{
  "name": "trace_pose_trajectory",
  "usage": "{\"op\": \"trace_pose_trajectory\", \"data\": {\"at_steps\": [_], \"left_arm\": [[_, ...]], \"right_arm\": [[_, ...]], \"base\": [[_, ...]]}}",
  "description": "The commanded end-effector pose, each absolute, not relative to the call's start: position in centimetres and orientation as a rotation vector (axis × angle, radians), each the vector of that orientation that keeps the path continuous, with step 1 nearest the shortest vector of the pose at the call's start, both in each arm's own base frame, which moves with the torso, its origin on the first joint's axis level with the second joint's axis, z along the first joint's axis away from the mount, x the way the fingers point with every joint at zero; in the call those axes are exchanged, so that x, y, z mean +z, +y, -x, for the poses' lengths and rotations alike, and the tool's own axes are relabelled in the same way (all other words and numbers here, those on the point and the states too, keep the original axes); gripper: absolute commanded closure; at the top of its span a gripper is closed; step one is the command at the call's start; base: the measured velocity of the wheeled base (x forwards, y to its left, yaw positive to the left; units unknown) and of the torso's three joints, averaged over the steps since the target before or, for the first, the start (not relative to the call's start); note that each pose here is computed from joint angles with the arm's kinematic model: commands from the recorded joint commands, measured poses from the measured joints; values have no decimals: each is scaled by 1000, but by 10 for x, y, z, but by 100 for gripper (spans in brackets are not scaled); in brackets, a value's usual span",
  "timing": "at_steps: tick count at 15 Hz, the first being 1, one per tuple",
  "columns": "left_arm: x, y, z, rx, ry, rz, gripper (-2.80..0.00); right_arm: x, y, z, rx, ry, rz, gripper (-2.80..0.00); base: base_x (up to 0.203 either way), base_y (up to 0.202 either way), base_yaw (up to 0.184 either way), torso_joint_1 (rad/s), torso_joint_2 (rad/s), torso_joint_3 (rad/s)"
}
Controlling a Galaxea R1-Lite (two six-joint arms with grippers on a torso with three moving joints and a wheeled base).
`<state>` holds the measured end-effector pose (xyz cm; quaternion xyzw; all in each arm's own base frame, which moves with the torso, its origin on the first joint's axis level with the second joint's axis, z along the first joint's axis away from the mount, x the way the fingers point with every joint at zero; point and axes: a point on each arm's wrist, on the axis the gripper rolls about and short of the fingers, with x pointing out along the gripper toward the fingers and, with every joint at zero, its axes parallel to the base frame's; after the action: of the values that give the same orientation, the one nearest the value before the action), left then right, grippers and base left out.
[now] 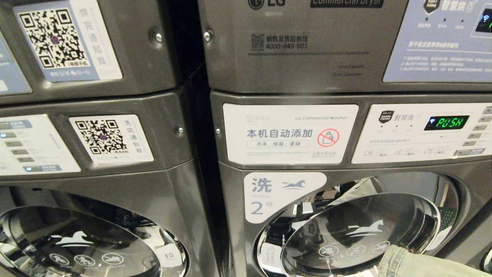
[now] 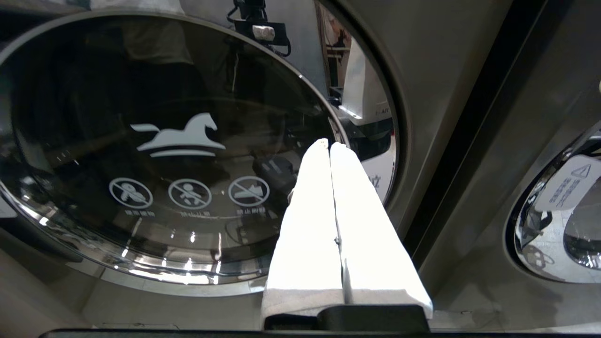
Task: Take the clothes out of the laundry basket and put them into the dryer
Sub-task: Put the clothes in the dryer
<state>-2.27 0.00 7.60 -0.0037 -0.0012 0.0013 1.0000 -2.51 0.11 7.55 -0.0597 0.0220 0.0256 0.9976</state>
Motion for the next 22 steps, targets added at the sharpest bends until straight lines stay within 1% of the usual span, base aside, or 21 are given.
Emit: {"op": "trace_pose_trajectory", "data": {"at_steps": [1, 11, 22], "left_arm": [[76, 0, 23, 3, -2, 8, 0], [76, 0, 23, 3, -2, 8, 0], [76, 0, 23, 3, -2, 8, 0]], "right_arm": [[75, 1, 25, 52, 46, 119, 0], [75, 1, 25, 50, 45, 118, 0], [75, 1, 25, 50, 47, 115, 0]], "base": [[0, 0, 0, 158, -471, -315], [0, 0, 0, 188, -494, -304], [0, 0, 0, 253, -567, -319]]}}
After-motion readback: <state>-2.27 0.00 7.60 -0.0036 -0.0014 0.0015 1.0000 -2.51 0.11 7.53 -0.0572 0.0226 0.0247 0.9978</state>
